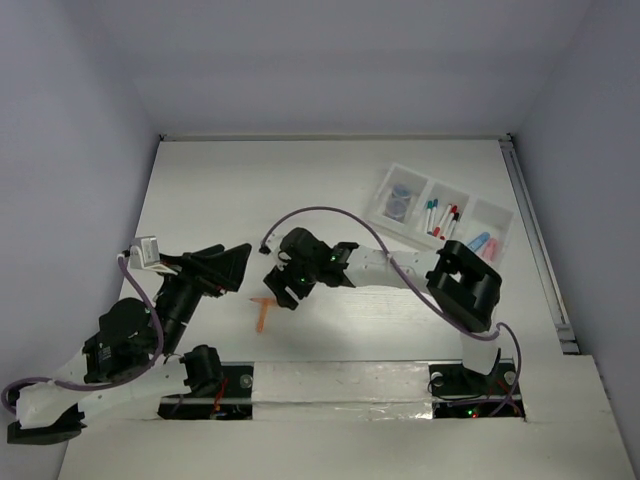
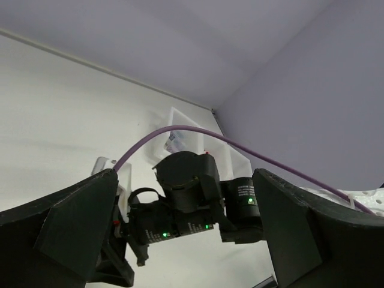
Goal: Sort the stationery into containers
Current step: Pick up the pen from the center of the board.
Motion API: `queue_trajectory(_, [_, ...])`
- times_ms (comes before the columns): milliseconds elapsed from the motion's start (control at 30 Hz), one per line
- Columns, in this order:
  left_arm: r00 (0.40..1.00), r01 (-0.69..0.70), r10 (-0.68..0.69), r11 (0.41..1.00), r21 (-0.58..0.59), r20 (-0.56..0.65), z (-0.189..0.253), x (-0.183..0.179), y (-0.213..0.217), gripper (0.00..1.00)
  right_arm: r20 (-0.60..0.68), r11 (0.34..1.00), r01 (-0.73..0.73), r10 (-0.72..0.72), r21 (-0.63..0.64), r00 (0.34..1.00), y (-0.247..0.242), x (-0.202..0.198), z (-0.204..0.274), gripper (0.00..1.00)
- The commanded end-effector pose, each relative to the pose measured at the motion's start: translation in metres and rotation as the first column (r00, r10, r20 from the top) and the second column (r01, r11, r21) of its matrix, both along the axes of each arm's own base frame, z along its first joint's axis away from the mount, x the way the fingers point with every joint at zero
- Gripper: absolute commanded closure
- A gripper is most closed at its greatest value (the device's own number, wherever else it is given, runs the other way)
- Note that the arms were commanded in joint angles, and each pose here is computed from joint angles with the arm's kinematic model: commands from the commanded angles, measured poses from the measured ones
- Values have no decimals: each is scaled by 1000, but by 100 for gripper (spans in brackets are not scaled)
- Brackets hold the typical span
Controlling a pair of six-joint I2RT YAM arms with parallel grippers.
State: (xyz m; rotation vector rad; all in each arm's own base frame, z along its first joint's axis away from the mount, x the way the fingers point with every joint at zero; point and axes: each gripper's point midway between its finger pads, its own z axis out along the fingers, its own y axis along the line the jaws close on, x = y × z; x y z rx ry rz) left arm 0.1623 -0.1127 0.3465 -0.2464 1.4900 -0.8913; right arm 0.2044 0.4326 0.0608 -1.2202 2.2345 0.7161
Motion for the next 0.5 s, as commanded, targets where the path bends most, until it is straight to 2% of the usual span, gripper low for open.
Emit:
queue_trajectory(0, [1000,-15,15,999,-37,-1,16,0,5,6,24,991,-129,129,18,991,27,-10,5,25])
queue_trajectory(167, [1000,-11,11,1000,-3,-8,15,2,-3,9,37,986,-167,167,-1,985,39,-15,-5,31])
queue_trajectory(300, [1000,-7,7,1000,-6,-4,16,2,-4,10,46,989,-150,151,-15,987,46,-12,-10,42])
queue_trajectory(333, [1000,-9,9,1000,-7,-4,16,2,-3,10,46,989,-145,146,-18,988,47,-10,-12,55])
queue_trajectory(400, [1000,-9,9,1000,-6,-4,15,2,-3,11,47,990,-139,139,-14,989,49,-9,-13,66])
queue_trajectory(433, [1000,-8,8,1000,-4,-7,14,2,-3,11,25,995,-100,101,-8,995,50,-9,-14,79])
queue_trajectory(467, [1000,-10,10,1000,-4,-8,14,2,-2,13,34,997,-83,83,9,996,51,-7,-12,84])
